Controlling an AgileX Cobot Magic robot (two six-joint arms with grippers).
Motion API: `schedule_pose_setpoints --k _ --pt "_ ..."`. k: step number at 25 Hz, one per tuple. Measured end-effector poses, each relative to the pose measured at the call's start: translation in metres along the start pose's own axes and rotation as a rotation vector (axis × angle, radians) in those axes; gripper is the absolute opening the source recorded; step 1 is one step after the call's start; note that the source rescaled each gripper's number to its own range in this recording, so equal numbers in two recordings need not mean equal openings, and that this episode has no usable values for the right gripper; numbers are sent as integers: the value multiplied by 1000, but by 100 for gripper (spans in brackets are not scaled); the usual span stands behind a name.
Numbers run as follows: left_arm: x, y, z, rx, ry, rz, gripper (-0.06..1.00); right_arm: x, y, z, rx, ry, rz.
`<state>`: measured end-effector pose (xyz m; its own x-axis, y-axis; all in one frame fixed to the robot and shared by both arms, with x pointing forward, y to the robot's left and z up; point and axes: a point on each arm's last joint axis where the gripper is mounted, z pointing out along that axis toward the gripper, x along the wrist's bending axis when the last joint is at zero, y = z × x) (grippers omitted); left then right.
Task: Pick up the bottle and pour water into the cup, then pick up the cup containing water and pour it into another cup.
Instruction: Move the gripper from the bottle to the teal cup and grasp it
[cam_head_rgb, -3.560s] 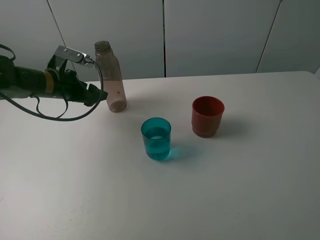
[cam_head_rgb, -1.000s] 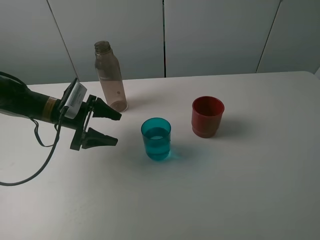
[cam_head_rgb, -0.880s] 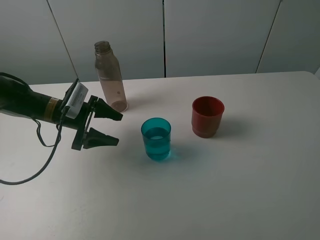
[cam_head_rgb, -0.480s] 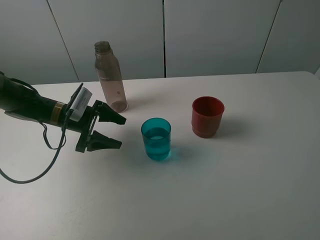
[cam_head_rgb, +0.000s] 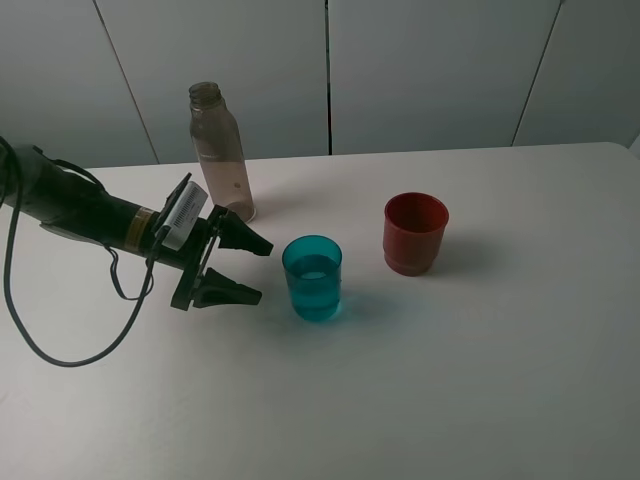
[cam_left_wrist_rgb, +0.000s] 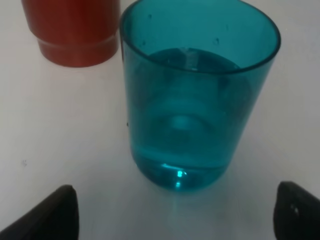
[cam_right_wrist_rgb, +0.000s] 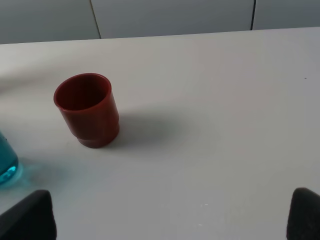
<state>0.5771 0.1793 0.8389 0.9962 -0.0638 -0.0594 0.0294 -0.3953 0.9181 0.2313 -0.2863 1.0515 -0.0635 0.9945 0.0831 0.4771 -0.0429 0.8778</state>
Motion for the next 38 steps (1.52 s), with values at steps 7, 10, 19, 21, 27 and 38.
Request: schedule_pose_setpoints --k 7,10,19,21,27,38 --pt "-2 4 8 1 -23 12 100 0 0 0 0 0 0" --pt "-3 4 12 2 -33 13 100 0 0 0 0 0 0" --pt "-7 6 21 4 -60 20 100 0 0 0 0 0 0" --pt "-7 6 21 4 -61 21 100 0 0 0 0 0 0" --pt "-9 10 28 -2 -70 51 100 0 0 0 0 0 0" --pt "-8 14 36 -11 -54 94 100 0 0 0 0 0 0"
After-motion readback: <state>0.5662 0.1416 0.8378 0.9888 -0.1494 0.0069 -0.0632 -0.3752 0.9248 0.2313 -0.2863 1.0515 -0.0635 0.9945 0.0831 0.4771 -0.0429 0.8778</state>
